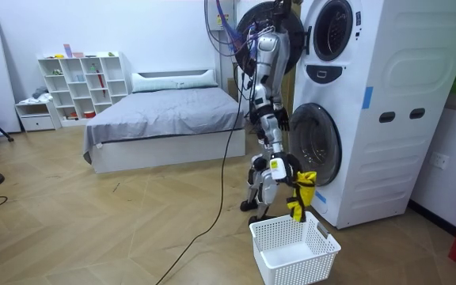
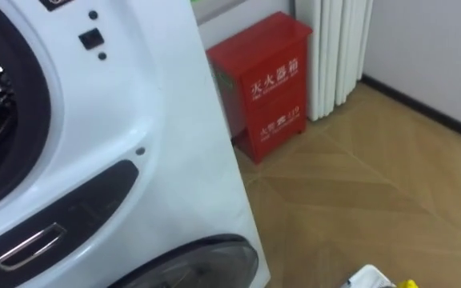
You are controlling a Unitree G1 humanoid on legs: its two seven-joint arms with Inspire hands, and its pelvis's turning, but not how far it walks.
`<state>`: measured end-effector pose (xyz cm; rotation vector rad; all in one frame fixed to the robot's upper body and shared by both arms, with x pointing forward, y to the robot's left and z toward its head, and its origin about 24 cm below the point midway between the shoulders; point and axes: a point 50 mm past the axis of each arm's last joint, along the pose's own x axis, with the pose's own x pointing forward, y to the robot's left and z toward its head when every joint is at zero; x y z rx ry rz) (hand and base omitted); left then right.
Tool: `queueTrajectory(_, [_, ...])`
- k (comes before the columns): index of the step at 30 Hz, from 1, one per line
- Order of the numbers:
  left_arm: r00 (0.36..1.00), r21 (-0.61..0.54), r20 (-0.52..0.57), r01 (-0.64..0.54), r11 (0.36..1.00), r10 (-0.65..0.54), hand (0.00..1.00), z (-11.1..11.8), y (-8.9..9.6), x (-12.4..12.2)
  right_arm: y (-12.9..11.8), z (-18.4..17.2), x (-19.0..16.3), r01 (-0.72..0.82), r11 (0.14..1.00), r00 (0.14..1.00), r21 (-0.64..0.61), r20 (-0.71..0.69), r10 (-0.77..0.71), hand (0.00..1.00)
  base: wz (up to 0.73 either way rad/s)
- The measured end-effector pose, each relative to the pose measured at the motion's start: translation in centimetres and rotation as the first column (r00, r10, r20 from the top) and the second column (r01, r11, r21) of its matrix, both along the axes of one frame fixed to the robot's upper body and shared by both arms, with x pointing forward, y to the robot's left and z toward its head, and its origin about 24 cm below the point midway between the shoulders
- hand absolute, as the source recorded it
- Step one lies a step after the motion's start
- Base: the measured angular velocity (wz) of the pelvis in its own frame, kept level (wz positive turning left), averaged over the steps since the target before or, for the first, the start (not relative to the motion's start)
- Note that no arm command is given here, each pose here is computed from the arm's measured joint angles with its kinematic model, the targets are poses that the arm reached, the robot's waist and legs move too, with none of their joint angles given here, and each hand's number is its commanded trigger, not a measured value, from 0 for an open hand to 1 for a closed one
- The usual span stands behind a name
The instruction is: Pick clothes from washing machine
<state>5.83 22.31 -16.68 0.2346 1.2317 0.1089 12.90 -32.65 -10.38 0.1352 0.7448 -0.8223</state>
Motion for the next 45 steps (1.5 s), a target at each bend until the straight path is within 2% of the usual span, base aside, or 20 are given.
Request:
queueTrajectory(1, [1.0,0.0,0.007,0.001,1.0,-0.001,0.0,0.0,0.0,0.1,-0.1,0.0,0.0,0.009,1.0,1.0,-0.011,0.001,-0.009,1.0,-0.04])
queueTrajectory(2, [1.0,0.0,0.011,0.001,1.0,-0.001,0.0,0.1,0.0,0.2,-0.1,0.1,-0.1,0.013,1.0,1.0,-0.016,0.001,-0.013,0.88,-0.04])
queueTrajectory(3, [1.0,-0.001,0.02,0.003,1.0,-0.003,0.0,0.1,-0.1,0.4,-0.2,0.1,-0.2,0.023,0.999,1.0,-0.026,-0.001,-0.023,0.63,0.0])
queueTrajectory(5, [0.999,0.0,0.04,0.004,1.0,-0.004,0.0,0.2,-0.1,0.7,-0.3,0.1,-0.3,0.032,0.999,0.999,-0.037,-0.002,-0.032,0.0,0.0])
queueTrajectory(11, [0.996,0.002,0.079,-0.046,0.999,0.046,0.0,0.2,-0.6,1.5,-0.7,0.6,0.3,0.094,0.993,0.995,-0.069,0.036,-0.092,0.0,0.0])
queueTrajectory(26, [0.996,0.001,0.093,0.008,1.0,-0.008,0.0,0.1,-1.9,1.6,-0.9,1.3,1.2,0.143,0.986,0.986,-0.087,0.1,-0.135,0.0,-0.01])
queueTrajectory(40, [0.995,-0.002,0.105,0.005,1.0,-0.005,0.0,0.1,-1.9,1.4,-1.4,0.4,-2.0,0.17,0.978,0.985,-0.119,0.025,-0.169,0.0,0.05])
queueTrajectory(45, [0.996,-0.001,0.084,-0.035,0.999,0.035,0.0,0.1,-1.4,0.4,-1.3,-0.5,-4.1,0.183,0.979,0.982,-0.09,-0.037,-0.187,0.0,0.21])
